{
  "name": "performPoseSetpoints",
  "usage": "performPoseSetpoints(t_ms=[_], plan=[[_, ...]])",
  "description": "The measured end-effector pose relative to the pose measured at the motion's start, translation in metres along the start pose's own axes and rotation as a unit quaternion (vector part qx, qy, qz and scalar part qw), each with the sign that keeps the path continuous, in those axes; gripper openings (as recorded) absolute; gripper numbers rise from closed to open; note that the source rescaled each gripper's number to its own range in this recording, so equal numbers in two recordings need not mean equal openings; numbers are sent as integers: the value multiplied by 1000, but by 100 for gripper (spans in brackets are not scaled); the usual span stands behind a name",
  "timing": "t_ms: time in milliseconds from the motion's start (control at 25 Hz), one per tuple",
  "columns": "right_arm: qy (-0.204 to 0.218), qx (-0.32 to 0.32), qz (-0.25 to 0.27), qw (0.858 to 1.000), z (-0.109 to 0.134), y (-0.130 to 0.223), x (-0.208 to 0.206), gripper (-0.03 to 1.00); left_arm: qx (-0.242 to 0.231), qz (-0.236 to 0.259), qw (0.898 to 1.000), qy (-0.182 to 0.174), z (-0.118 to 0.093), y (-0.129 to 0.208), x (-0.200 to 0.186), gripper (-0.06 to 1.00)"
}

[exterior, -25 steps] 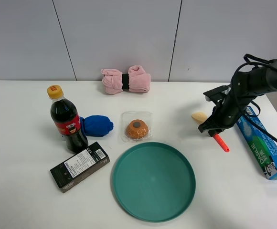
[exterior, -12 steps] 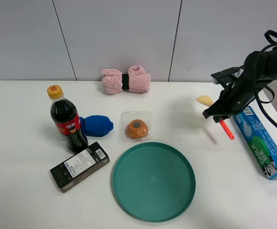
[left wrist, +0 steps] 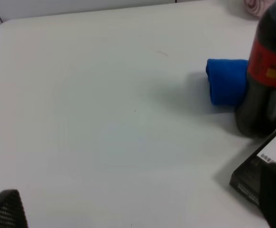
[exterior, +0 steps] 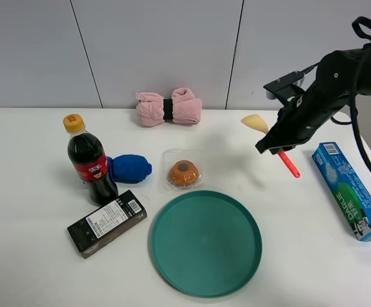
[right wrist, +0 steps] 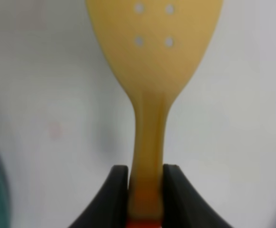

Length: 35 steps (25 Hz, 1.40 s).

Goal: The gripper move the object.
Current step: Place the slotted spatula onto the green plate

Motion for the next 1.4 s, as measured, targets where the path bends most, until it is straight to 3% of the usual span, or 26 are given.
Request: performPoseSetpoints(t_ms=[400, 760, 1000, 1400], plan=[[-46, -96, 1, 994, 79, 3, -10, 0, 0, 0, 1000, 0, 0, 0, 0, 100], [-98, -205, 17, 974, 166, 30, -22, 0, 0, 0, 1000, 0, 0, 0, 0, 100], [-102, -233, 72, 965, 178, 52, -26, 0, 0, 0, 1000, 0, 0, 0, 0, 100], [-98, -235, 99, 962, 177, 58, -20, 0, 0, 0, 1000, 0, 0, 0, 0, 100]])
Point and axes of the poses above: a point on each arm's last joint axis where the gripper is mounted, x pointing out along that axis toward the gripper, z along the wrist's bending axis when the last joint is at zero, y = z × x, the point moved 5 cm from there along x, pointing out along that axis toward the gripper, and after that the axes turned 13 degrees about x, right-handed, at the moved point
